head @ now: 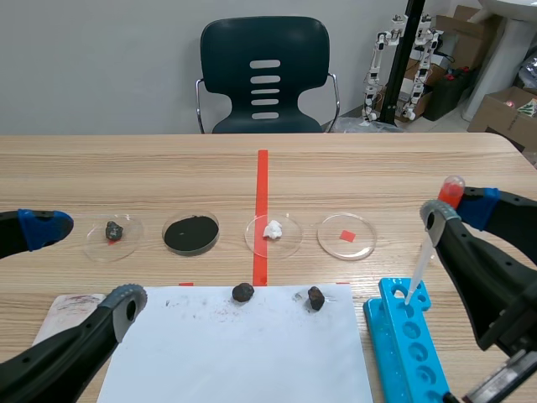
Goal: Draw acid from the petri dish
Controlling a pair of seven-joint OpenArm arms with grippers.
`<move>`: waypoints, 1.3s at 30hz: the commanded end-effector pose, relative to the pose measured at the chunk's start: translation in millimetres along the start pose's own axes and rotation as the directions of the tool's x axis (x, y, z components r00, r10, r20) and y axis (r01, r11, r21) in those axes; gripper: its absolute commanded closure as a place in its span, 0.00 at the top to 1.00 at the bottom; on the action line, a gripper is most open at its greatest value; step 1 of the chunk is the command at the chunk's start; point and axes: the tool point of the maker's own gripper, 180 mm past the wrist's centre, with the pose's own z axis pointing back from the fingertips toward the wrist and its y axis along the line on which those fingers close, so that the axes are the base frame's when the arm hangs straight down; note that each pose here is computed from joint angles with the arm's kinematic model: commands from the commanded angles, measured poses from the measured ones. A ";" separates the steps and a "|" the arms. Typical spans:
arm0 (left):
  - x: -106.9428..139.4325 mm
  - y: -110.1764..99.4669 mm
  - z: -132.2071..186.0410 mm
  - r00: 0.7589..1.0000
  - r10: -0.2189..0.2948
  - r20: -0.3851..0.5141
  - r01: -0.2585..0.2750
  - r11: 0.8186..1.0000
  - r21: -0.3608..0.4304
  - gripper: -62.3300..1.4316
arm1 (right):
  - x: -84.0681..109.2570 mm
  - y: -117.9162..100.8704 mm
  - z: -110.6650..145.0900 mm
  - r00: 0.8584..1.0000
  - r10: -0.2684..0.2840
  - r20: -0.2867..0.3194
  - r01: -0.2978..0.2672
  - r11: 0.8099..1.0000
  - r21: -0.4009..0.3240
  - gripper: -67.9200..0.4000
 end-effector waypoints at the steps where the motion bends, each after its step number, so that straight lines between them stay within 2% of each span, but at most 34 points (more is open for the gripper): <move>1: 5.9 -0.3 -0.6 1.000 0.011 0.027 -0.011 1.000 0.001 0.90 | 11.6 -4.0 -3.5 0.999 0.007 0.047 -0.006 1.000 -0.009 0.17; 10: 5.9 -0.3 -0.6 1.000 0.011 0.027 -0.011 1.000 0.001 0.90 | 11.6 -5.8 -5.3 0.999 0.012 0.049 -0.012 1.000 -0.011 0.17; 17: 5.9 -0.3 -0.6 1.000 0.011 0.027 -0.011 1.000 0.001 0.90 | 0.9 -18.3 -14.3 0.998 0.041 0.037 -0.040 0.999 -0.028 0.17; 26: 5.9 -0.3 -0.6 1.000 0.011 0.027 -0.011 1.000 0.001 0.90 | -26.0 -51.7 -28.5 0.996 0.090 0.020 -0.088 0.993 -0.078 0.17; 32: 5.9 -0.3 -0.6 1.000 0.011 0.027 -0.011 1.000 0.001 0.90 | -26.2 -80.3 -47.4 0.992 0.113 0.064 -0.104 0.986 -0.131 0.17; 39: 5.9 -0.3 -0.6 1.000 0.011 0.027 -0.011 1.000 0.001 0.90 | -31.7 -95.1 -79.4 0.989 0.116 0.091 -0.105 0.987 -0.123 0.17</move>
